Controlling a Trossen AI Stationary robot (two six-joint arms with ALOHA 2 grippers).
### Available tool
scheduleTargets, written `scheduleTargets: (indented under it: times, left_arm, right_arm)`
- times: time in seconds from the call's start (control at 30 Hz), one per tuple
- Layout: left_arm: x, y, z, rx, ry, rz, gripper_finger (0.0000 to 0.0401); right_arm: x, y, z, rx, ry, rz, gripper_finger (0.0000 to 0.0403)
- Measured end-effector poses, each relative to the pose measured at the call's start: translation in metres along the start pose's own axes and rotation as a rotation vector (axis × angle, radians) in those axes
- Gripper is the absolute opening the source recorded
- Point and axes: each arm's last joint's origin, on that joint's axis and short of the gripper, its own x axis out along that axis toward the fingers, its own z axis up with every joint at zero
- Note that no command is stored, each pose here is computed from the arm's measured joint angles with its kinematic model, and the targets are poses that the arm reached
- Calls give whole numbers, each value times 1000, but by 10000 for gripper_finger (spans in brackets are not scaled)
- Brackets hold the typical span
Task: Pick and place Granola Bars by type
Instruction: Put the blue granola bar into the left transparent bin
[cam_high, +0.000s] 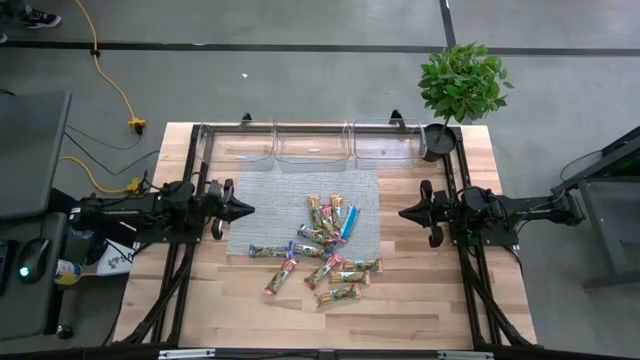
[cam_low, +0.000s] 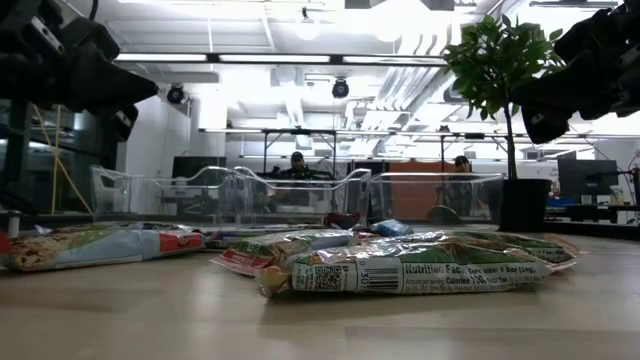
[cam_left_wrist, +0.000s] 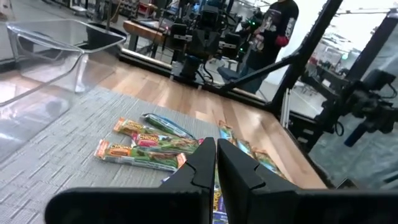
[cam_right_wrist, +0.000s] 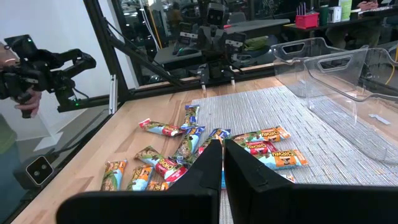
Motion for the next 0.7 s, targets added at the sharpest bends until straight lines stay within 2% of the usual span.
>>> scheduleTargets:
  times: [0.33, 0.43, 0.7]
  left_arm:
    - [0, 0, 0, -56, -2, 11, 17]
    - [0, 2, 0, -69, -21, 60, 17]
    - [-2, 2, 11, -318, -147, 153, 17]
  right_arm:
    - [0, 0, 0, 0, 0, 0, 0]
    - [0, 0, 0, 0, 1, 0, 0]
    - [0, 0, 0, 0, 1, 0, 0]
